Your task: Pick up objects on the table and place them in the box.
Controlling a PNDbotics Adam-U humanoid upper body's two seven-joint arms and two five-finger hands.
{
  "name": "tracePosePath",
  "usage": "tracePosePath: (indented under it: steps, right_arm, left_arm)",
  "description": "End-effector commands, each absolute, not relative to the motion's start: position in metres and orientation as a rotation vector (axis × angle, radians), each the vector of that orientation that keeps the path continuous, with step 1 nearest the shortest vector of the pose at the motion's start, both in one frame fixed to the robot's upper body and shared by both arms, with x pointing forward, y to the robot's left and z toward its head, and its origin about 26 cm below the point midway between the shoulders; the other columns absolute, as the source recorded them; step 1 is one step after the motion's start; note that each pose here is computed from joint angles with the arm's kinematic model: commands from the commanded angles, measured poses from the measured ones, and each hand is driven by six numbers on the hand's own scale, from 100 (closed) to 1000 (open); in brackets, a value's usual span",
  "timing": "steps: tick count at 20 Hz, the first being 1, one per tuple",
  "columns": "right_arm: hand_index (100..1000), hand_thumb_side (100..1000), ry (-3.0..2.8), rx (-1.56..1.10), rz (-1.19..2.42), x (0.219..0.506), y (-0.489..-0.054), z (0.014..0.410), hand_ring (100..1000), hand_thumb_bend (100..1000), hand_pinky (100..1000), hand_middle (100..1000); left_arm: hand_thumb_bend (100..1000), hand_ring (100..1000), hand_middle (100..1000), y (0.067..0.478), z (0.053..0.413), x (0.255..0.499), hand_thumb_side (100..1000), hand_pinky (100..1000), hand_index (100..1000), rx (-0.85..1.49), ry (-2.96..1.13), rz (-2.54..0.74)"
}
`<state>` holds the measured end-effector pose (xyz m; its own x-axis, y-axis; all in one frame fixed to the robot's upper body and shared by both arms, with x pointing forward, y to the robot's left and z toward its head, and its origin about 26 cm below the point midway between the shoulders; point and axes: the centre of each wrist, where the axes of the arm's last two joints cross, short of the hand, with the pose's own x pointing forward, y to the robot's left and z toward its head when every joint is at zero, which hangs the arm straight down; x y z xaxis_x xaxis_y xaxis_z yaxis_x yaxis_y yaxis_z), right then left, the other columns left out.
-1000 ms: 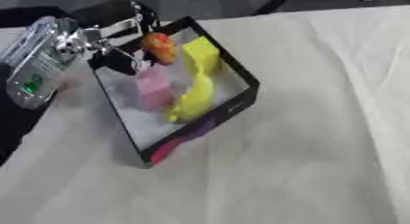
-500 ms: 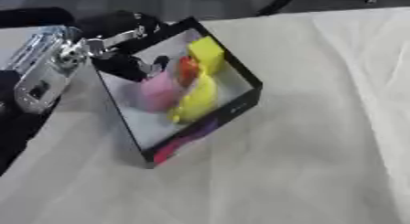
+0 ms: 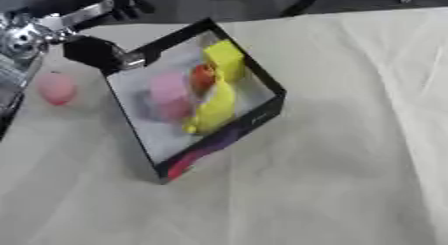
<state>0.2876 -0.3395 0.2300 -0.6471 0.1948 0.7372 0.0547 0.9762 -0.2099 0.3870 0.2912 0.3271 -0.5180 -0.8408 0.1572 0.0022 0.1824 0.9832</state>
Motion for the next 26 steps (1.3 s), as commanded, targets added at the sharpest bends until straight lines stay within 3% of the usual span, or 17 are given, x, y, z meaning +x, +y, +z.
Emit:
tracePosePath:
  steps: [1, 11, 13, 17, 26]
  right_arm:
    - [837, 576, -2.301, -0.2, 0.229, 0.283, -0.341, 0.24, 698, 100, 907, 677]
    - [837, 575, -2.3, -0.212, 0.217, 0.283, -0.343, 0.238, 698, 100, 907, 677]
    - [837, 574, -2.303, -0.211, 0.217, 0.283, -0.343, 0.238, 698, 100, 907, 677]
    - [837, 574, -2.307, -0.209, 0.217, 0.283, -0.342, 0.238, 698, 100, 907, 677]
    - [837, 578, -2.311, -0.21, 0.212, 0.283, -0.341, 0.238, 698, 100, 908, 677]
  left_arm:
    - [369, 867, 872, 0.32, 0.349, 0.372, 562, 867, 907, 0.888, -1.696, -1.37]
    - [459, 888, 867, 0.38, 0.329, 0.373, 464, 879, 908, 0.926, -1.492, -1.288]
    - [465, 892, 868, 0.388, 0.323, 0.378, 470, 881, 909, 0.914, -1.453, -1.29]
    - [548, 902, 869, 0.401, 0.313, 0.387, 571, 881, 916, 0.884, -1.392, -1.293]
    - [577, 888, 856, 0.413, 0.301, 0.403, 579, 862, 899, 0.89, -1.328, -1.252]
